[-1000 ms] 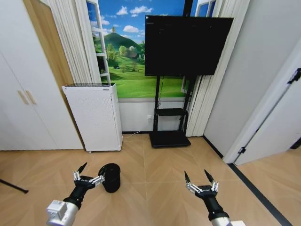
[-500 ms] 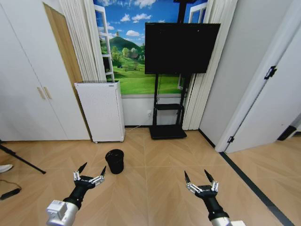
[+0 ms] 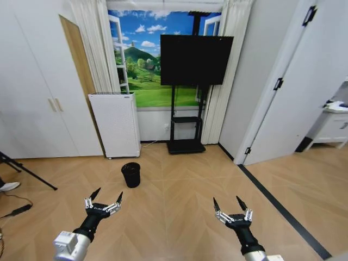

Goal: Pick up the trash bin and place the garbage on the floor into it.

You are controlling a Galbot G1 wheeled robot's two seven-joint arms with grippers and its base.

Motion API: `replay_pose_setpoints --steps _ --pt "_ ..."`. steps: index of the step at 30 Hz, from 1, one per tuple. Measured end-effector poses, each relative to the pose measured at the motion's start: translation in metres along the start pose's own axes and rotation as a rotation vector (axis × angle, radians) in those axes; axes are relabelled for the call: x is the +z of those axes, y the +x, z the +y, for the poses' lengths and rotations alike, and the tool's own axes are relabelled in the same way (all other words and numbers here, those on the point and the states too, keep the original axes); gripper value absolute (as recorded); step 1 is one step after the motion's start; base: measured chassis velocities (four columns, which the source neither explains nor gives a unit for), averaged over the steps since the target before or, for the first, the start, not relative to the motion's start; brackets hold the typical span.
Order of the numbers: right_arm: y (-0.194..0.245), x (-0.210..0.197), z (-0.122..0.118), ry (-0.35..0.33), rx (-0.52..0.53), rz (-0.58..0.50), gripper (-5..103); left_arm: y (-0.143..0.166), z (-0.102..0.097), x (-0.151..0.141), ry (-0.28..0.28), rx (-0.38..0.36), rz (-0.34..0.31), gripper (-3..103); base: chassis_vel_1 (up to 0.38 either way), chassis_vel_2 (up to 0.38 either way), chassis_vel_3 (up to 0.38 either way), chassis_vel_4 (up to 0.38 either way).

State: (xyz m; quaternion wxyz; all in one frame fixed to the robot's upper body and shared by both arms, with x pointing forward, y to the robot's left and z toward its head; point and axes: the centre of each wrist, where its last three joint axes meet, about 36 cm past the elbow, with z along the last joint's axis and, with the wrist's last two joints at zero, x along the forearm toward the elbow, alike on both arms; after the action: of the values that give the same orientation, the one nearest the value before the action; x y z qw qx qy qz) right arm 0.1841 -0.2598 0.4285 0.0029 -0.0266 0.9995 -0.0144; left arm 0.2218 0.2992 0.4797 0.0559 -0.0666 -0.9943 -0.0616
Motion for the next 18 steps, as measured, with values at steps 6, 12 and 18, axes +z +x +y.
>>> replay_pose_setpoints --steps 6,12,18 --pt "-0.0001 0.0000 0.0001 0.000 0.000 0.000 100 0.0000 0.0000 0.0000 0.000 0.000 0.000 100 -0.038 0.079 0.096 -0.048" --pt "0.0000 0.0000 0.0001 0.000 0.000 0.000 100 0.0000 0.0000 0.0000 0.000 0.000 0.000 100 -0.005 0.008 0.005 -0.009" --pt "0.0000 0.0000 0.0001 0.000 0.000 0.000 100 0.0000 0.0000 0.0000 0.000 0.000 0.000 100 0.000 0.000 0.000 0.000"
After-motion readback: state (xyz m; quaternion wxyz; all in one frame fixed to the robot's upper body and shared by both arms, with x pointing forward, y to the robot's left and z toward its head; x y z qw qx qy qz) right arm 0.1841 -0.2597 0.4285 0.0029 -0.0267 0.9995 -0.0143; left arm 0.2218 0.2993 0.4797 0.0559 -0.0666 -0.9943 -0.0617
